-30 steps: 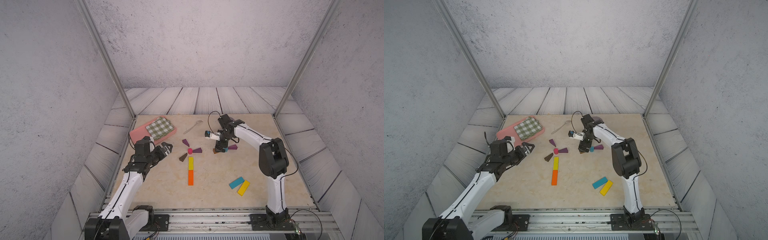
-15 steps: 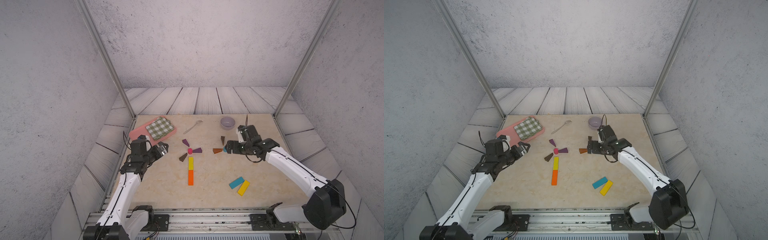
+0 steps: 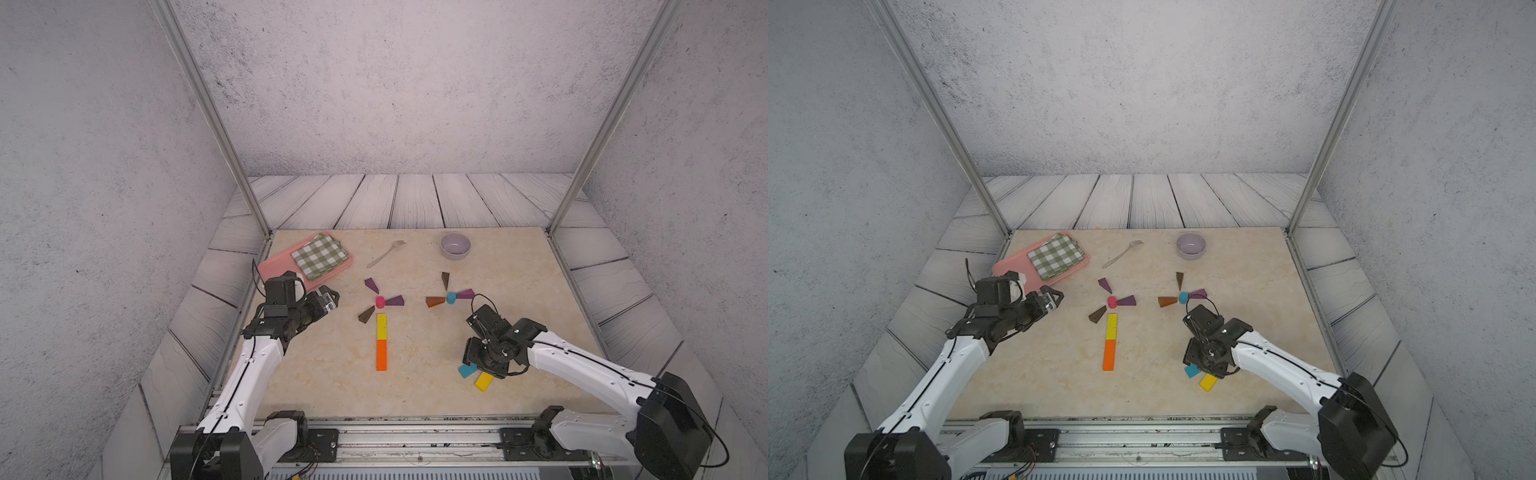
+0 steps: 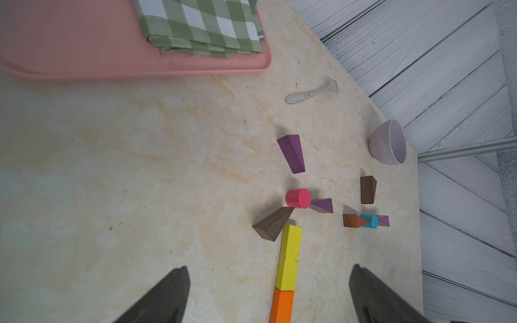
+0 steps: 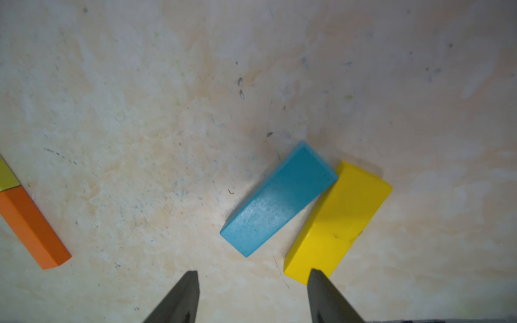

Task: Assemble a small pinwheel with building blocks
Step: Adjust the building block at the center of the board.

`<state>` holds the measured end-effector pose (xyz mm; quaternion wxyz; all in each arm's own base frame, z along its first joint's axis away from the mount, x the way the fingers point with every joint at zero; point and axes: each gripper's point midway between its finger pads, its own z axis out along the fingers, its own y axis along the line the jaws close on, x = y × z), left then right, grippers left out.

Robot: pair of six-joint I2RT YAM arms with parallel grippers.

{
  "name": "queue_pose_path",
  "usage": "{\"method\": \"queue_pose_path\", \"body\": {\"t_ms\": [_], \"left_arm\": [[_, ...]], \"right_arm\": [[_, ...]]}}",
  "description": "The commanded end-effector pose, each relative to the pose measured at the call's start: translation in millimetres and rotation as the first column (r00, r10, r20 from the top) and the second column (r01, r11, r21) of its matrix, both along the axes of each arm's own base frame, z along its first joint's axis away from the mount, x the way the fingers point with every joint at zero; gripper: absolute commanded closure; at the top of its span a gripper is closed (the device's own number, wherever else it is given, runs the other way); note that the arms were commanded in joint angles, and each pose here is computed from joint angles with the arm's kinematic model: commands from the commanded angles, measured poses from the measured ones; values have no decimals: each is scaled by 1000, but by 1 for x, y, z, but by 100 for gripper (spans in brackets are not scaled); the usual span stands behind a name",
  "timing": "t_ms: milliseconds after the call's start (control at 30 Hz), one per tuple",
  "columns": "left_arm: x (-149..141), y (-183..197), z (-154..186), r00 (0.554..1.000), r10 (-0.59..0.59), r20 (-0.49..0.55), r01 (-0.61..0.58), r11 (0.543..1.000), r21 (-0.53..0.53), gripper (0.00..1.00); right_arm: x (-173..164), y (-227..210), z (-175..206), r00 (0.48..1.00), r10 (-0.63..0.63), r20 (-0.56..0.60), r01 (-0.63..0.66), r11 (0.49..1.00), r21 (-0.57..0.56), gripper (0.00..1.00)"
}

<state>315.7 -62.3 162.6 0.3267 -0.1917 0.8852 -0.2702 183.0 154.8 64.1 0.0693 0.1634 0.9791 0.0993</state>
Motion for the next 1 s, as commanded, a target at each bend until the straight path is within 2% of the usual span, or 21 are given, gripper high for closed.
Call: {"method": "queue_pose_path", "body": {"t_ms": [0,67,167,267,333,600,667,967], "left_arm": [[1,-1,9,1000,-17,26,17,1000,-1,4],[0,0,10,999,-17,31,17,1000,3,4],[0,0,11,999,-14,37,14,1000,3,4],[1,-1,8,999,-17,28,17,1000,-2,4],[0,-2,7,1000,-20,23,20,1000,-5,4],[0,-1,6,1000,-17,23,17,1000,-3,4],[0,-1,6,1000,-16,23,16,1000,-1,4],[1,0,4,1000,-14,15,14,1000,1,4]], "right_arm": [[8,9,-6,1000,-10,-7,11,1000,4,33],[8,7,-13,999,-20,-27,19,1000,-19,28],[10,7,-21,999,-34,-29,33,999,-29,26],[16,0,-28,999,-46,-15,44,995,-88,23],[20,-4,-33,999,-50,-21,47,991,-122,27],[31,0,-49,998,-24,-51,19,994,-106,42],[32,0,-50,998,-7,-68,-1,993,-116,42],[64,18,-33,979,198,-42,-202,966,-163,49]]}}
